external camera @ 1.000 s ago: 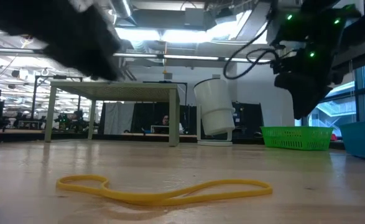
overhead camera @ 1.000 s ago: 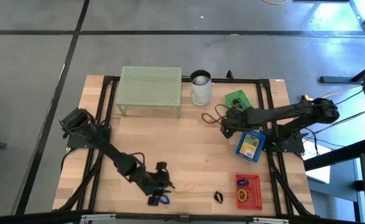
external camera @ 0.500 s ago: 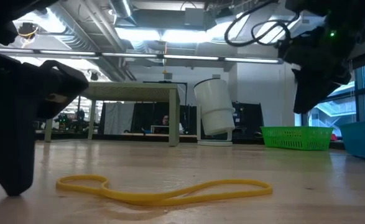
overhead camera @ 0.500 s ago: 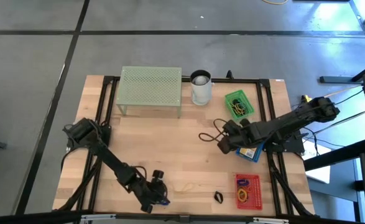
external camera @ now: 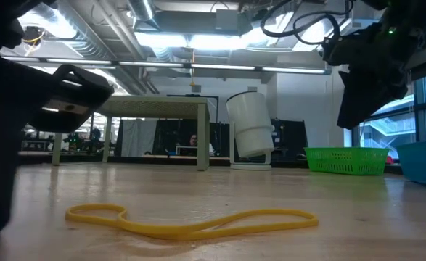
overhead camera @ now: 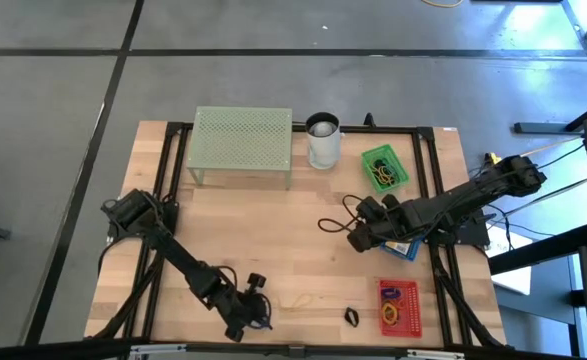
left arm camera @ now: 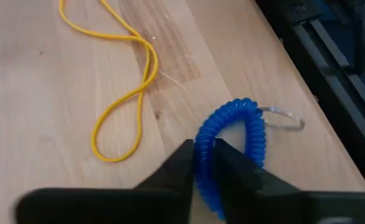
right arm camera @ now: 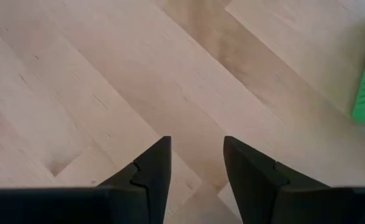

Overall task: Pick & Place Office Desk Supplies
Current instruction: Put the blue spiral keychain into the red bin, then put the yellow rubber band into the green bin

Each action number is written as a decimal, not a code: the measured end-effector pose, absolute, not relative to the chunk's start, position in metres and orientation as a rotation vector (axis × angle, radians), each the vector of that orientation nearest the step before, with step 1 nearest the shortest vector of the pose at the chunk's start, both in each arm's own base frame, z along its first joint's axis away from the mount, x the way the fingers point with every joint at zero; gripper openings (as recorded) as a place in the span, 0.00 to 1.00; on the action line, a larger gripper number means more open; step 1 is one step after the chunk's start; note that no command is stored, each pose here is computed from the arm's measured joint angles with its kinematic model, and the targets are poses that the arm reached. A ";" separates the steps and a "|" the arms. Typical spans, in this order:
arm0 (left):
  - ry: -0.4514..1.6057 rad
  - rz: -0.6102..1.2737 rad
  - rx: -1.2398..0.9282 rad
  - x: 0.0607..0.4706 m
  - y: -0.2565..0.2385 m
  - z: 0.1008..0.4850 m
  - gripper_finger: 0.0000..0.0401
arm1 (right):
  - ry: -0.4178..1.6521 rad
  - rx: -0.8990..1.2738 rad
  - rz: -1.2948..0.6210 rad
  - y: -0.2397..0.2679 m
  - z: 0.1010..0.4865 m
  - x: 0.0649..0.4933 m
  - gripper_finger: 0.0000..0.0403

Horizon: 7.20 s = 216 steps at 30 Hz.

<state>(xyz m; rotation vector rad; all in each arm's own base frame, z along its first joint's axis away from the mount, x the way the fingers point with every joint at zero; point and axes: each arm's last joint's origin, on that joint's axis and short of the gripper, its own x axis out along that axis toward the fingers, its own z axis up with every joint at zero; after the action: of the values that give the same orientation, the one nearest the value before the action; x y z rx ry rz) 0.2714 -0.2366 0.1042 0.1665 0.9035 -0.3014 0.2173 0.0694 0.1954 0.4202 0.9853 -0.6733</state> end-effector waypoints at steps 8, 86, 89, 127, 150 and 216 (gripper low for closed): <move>0.832 -0.362 0.261 0.270 -0.238 0.117 0.05 | 0.963 0.438 -0.661 0.070 0.196 0.220 0.37; 0.021 0.332 0.446 0.311 -0.174 0.268 0.04 | -0.064 0.033 0.209 0.162 0.254 0.287 0.04; 0.019 0.326 0.441 0.310 -0.175 0.268 0.07 | -0.062 0.048 0.209 0.162 0.254 0.287 0.03; 0.102 0.527 0.497 0.292 -0.192 0.267 0.36 | 1.071 0.816 0.519 0.220 0.217 0.197 0.02; 0.102 0.525 0.497 0.292 -0.192 0.267 0.36 | 1.502 0.876 -0.143 0.215 0.185 0.141 0.12; 0.760 -0.362 0.234 0.319 -0.196 0.102 0.00 | 1.527 0.860 -0.079 0.205 0.185 0.156 0.44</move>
<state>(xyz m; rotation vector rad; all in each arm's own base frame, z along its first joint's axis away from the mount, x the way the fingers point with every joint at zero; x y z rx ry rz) 0.3190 -0.1961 0.1017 0.2342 0.7603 -0.3624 0.1561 0.2053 0.1851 0.8604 1.5275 -0.0790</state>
